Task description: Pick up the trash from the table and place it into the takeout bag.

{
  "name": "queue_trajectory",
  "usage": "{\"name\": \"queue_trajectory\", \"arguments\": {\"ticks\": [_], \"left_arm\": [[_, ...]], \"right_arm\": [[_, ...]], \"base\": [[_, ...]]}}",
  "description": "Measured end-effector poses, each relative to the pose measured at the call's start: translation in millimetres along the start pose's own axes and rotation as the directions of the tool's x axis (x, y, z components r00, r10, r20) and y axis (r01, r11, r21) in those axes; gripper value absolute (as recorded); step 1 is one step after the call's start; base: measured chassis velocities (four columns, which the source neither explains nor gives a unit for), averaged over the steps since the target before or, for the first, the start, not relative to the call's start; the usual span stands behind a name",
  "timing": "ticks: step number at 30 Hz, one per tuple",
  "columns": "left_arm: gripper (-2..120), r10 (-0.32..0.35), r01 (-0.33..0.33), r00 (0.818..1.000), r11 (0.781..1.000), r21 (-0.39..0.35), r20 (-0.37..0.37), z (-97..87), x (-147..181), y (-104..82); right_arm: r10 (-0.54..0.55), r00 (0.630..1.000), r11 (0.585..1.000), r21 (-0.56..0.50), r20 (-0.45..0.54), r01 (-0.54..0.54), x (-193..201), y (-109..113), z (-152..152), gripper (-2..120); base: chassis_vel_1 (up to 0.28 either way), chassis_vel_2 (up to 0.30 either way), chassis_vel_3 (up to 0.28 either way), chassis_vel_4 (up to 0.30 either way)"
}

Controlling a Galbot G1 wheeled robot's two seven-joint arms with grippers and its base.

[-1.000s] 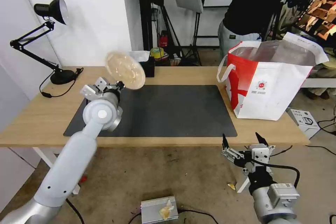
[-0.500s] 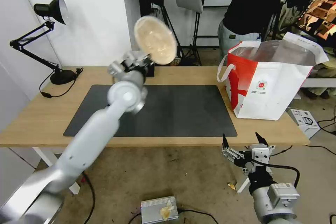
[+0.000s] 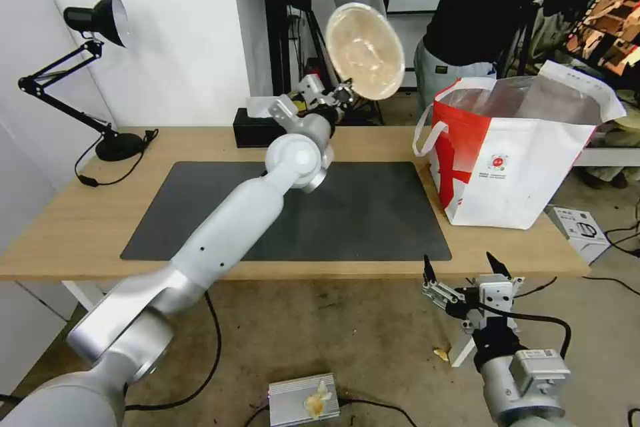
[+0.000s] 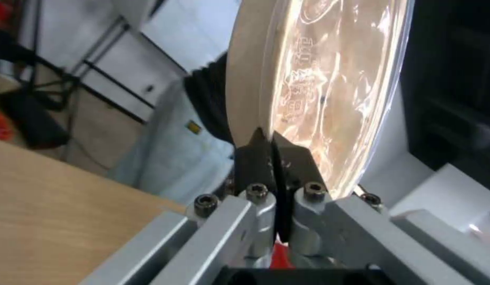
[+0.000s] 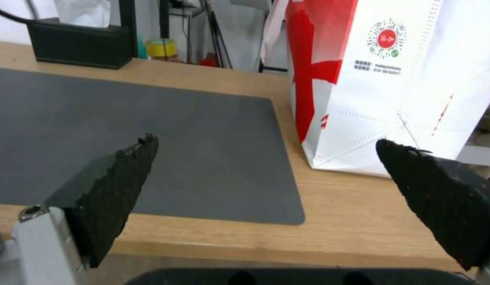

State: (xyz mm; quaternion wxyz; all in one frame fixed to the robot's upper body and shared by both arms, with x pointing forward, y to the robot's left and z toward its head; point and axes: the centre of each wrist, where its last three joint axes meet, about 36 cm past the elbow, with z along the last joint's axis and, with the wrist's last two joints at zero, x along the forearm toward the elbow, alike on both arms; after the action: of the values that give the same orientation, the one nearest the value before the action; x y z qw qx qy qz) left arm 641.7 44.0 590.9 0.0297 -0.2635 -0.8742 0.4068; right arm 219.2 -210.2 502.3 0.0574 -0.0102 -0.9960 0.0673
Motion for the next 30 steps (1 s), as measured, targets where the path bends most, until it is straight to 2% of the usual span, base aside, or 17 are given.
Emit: {"name": "queue_trajectory", "arguments": {"ticks": [3,7,8,10,12,14,17,21,25,30], "left_arm": [[0,0.035,-0.035,0.999,0.999,-0.002,-0.014,6.4,-11.8,-2.8],[0,0.163,-0.163,0.986,0.987,-0.011,-0.046,13.9,-35.2,-7.0],[0,0.163,-0.163,0.986,0.987,-0.011,-0.046,13.9,-35.2,-7.0],[0,0.218,-0.219,0.974,0.976,-0.012,-0.055,15.8,-45.4,-10.1],[0,0.296,-0.297,0.954,0.954,-0.025,-0.049,19.5,-56.8,-11.9],[0,0.316,-0.318,0.947,0.948,-0.034,-0.048,21.6,-61.1,-11.4],[0,0.394,-0.398,0.917,0.916,-0.054,-0.066,35.4,-77.3,-1.1],[0,0.408,-0.413,0.910,0.909,-0.063,-0.073,39.1,-81.2,6.2],[0,0.446,-0.455,0.889,0.886,-0.093,-0.104,49.2,-80.5,22.3],[0,0.447,-0.460,0.885,0.882,-0.101,-0.126,56.3,-78.3,30.5]], "right_arm": [[0.000,1.000,1.000,0.000,0.000,0.000,0.0,0.0,0.0,100],[0.000,1.000,1.000,0.000,0.000,0.000,0.0,0.0,0.0,100],[0.000,1.000,1.000,0.000,0.000,0.000,0.0,0.0,0.0,100],[0.000,1.000,1.000,0.000,0.000,0.000,0.0,0.0,0.0,100],[0.000,1.000,1.000,0.000,0.000,0.000,0.0,0.0,0.0,100],[0.000,1.000,1.000,0.000,0.000,0.000,0.0,0.0,0.0,100],[0.000,1.000,1.000,0.000,0.000,0.000,0.0,0.0,0.0,100],[0.000,1.000,1.000,0.000,0.000,0.000,0.0,0.0,0.0,100],[0.000,1.000,1.000,0.000,0.000,0.000,0.0,0.0,0.0,100],[0.000,1.000,1.000,0.000,0.000,0.000,0.0,0.0,0.0,100]], "base": [[0.000,0.000,0.000,0.000],[0.000,0.000,0.000,0.000],[0.000,0.000,0.000,0.000],[0.000,0.000,0.000,0.000],[0.000,0.000,0.000,0.000],[0.000,0.000,0.000,0.000],[0.000,0.000,0.000,0.000],[0.000,0.000,0.000,0.000],[0.000,0.000,0.000,0.000],[0.000,0.000,0.000,0.000]]}}
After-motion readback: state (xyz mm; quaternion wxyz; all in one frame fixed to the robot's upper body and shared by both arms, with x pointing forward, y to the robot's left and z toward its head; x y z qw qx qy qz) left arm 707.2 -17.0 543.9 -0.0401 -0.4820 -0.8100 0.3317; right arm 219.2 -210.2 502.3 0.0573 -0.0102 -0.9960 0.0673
